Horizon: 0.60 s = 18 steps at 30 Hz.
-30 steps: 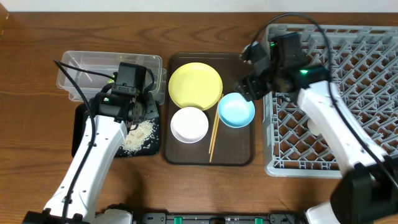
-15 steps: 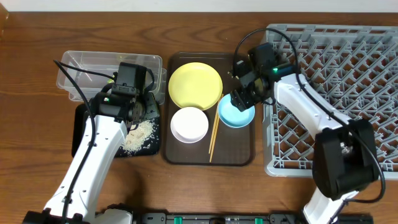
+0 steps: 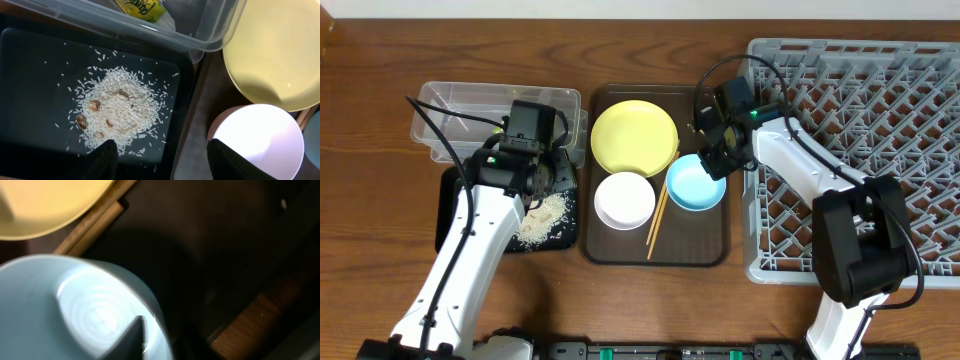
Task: Sort waste into correct bins and load items into the dishwasher rack
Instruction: 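Carry the light-blue bowl right and set it upright in the rack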
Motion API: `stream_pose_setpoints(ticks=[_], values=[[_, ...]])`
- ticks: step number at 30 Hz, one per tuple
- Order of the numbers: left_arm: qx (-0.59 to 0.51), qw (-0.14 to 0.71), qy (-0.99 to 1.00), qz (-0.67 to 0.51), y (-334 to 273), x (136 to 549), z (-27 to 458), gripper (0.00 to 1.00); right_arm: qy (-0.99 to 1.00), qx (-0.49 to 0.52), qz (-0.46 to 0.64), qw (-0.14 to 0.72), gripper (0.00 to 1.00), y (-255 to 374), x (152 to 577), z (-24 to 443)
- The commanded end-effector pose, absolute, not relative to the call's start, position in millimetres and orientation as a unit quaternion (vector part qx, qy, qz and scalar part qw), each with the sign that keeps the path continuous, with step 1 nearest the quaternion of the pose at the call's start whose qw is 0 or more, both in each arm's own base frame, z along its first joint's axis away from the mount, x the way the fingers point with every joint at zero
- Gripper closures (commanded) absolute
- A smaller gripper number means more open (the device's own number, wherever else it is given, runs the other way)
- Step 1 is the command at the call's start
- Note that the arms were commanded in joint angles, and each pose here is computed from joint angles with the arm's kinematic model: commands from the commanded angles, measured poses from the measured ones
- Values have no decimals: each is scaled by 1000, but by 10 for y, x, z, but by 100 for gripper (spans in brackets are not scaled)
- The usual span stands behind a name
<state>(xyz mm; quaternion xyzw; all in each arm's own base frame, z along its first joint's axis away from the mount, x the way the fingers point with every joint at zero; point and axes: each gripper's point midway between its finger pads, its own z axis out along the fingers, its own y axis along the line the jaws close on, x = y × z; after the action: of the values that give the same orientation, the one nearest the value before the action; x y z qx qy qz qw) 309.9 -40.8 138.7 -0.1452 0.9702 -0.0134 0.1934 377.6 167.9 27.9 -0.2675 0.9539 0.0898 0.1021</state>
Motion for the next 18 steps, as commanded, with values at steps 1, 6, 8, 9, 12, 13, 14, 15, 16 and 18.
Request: stream_pose_setpoints(ticks=[1,6,8,9,12,13,14,15,16,18], values=[[-153,199,968,-6,-364,3108,1419,39,954,-267,88,102,96,1704,3781,273],[-153,199,968,-6,-365,3108,1419,39,954,-263,87,112,99,1676,3801,377],[-153,199,968,-6,-365,3108,1419,39,956,-252,77,130,99,1621,3852,505],[-153,199,968,-6,-365,3108,1419,39,956,-248,70,141,99,1584,3883,577],[-153,199,968,-6,-365,3108,1419,39,954,-236,35,184,99,1420,3985,884],[-153,199,968,-6,-365,3108,1419,39,952,-230,19,203,99,1350,4023,1013],[-153,199,968,-6,-365,3109,1420,39,950,-224,5,219,99,1287,4056,1124],[-153,199,968,-6,-365,3109,1420,39,947,-216,-10,240,99,1215,4093,1267],[-153,199,968,-6,-365,3109,1420,39,943,-207,-25,260,99,1141,4132,1403],[-153,199,968,-6,-365,3109,1420,39,933,-186,-58,303,99,982,4220,1681]])
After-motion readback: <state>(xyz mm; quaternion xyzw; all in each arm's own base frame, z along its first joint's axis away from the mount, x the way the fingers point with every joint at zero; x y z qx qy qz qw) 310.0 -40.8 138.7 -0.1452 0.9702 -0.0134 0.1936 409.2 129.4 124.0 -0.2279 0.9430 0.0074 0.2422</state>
